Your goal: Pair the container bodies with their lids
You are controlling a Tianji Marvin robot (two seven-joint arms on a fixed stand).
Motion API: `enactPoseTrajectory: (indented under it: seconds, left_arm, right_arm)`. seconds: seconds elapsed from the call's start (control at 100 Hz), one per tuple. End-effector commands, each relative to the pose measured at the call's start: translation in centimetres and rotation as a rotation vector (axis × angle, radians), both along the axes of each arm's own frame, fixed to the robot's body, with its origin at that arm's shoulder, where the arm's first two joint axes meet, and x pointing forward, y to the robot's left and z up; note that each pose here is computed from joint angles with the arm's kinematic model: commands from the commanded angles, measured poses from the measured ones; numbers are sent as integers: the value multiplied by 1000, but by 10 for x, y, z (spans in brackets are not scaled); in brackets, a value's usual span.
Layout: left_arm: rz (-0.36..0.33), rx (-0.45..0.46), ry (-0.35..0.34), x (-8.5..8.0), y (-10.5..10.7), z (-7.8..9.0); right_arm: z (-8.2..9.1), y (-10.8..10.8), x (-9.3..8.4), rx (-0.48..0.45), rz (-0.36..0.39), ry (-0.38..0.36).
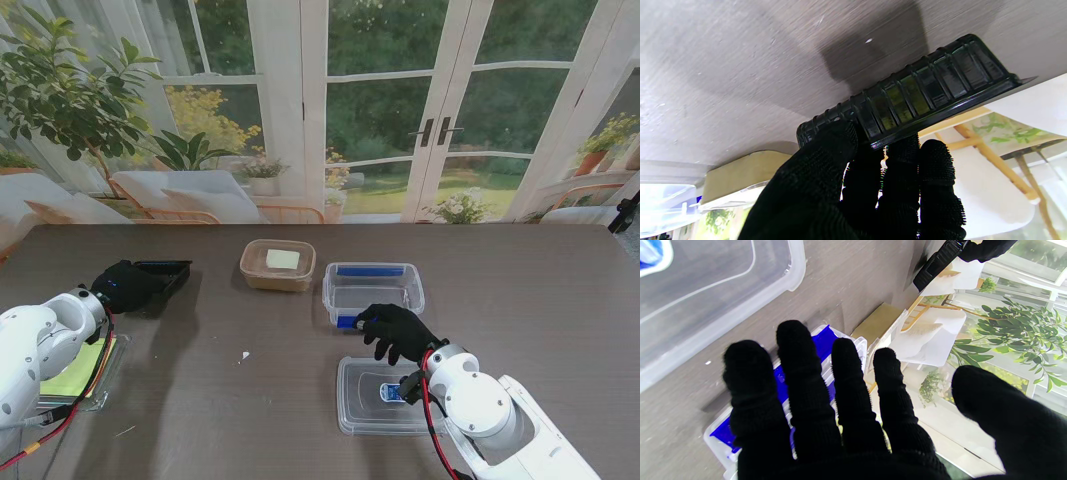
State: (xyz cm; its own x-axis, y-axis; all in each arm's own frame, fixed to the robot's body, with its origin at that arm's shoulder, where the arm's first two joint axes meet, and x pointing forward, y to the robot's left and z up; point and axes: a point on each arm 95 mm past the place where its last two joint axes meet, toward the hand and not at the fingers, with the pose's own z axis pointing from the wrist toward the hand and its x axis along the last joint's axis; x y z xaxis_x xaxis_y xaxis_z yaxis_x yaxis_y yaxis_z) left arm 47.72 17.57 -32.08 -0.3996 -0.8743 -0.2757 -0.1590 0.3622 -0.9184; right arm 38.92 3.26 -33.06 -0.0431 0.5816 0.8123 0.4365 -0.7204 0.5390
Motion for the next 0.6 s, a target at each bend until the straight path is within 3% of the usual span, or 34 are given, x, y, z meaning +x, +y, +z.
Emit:
enactPoseTrajectory:
  seconds: [0.0, 0.59]
  left_arm:
    - [-27, -10, 14, 0, -15, -1]
    - [-95, -50, 83, -27, -58, -18]
  right_arm:
    - [-3, 2, -3, 4, 13, 9]
    - [-2, 2, -8, 1, 20, -23]
